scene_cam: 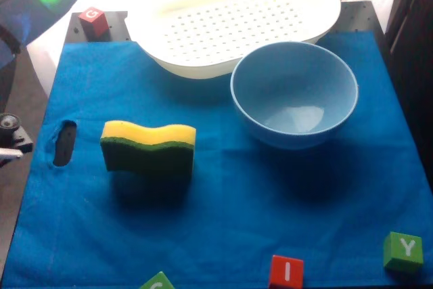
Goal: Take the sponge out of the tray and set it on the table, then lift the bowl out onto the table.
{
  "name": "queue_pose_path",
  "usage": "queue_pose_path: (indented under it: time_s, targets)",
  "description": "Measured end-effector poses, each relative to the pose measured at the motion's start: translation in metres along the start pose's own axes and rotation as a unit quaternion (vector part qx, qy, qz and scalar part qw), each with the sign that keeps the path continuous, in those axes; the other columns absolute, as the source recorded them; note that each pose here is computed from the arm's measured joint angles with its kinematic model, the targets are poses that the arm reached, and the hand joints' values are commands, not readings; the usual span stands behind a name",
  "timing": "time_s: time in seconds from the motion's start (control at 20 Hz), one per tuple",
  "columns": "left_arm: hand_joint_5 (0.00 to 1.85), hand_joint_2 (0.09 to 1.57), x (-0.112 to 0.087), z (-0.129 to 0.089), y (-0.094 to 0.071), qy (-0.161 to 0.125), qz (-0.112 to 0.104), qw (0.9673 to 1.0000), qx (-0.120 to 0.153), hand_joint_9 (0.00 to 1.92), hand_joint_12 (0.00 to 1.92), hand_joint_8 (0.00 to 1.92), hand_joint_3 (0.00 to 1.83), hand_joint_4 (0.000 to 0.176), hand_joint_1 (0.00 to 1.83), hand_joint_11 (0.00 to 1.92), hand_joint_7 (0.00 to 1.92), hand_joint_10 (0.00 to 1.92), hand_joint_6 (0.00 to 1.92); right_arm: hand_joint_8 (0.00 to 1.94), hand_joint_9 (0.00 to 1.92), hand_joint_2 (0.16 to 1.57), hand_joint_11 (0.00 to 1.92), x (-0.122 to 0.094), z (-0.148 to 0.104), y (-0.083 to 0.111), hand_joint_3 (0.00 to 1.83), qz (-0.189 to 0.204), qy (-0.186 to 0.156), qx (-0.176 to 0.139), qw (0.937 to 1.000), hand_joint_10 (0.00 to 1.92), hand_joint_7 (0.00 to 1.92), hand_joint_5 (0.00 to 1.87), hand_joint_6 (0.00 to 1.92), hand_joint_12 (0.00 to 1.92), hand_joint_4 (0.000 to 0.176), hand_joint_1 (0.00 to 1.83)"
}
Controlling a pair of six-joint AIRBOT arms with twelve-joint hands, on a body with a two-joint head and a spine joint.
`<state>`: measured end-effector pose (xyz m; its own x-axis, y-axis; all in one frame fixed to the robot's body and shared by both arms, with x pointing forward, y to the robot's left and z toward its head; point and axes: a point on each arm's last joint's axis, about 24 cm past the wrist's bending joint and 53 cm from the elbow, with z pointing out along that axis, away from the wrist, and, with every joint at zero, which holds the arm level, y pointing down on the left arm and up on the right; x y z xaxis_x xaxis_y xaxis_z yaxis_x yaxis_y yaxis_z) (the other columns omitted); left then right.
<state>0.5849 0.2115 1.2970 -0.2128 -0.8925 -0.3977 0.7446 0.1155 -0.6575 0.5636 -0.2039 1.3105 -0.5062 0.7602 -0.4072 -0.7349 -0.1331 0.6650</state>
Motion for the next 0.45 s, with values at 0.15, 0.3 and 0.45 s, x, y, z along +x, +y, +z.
queue_pose_path:
  time_s: [0.15, 0.3, 0.45]
  targets:
    - [0.58, 1.38, 0.0, -0.001, 0.002, -0.008, -0.018, 0.9997, -0.012, 0.48, 1.86, 1.42, 0.01, 0.0, 0.63, 0.27, 0.61, 1.6, 1.43, 1.33, 0.81, 1.15, 0.45, 0.005, 0.006, -0.001, 0.0, 0.02, -0.016, -0.015, 0.9996, 1.52, 0.94, 0.91, 1.12, 1.79, 0.006, 1.05]
    - [0.49, 1.41, 0.004, -0.001, 0.012, -0.041, -0.064, 0.9969, -0.021, 0.26, 1.79, 1.69, 0.0, 0.0, 0.32, 0.12, 0.36, 1.72, 1.31, 1.82, 0.6, 1.36, 0.44, 0.015, 0.01, -0.019, 0.0, 0.055, -0.048, -0.013, 0.9973, 1.86, 0.63, 0.49, 1.71, 1.92, 0.068, 0.33]
    - [0.35, 1.38, 0.015, 0.001, 0.019, -0.04, -0.102, 0.9936, -0.024, 0.19, 1.62, 1.75, 0.01, 0.0, 0.23, 0.0, 0.33, 1.81, 1.5, 1.75, 0.59, 1.31, 0.34, 0.015, 0.015, -0.024, 0.0, 0.089, -0.059, -0.027, 0.9939, 1.8, 0.65, 0.53, 1.71, 1.9, 0.051, 0.24]
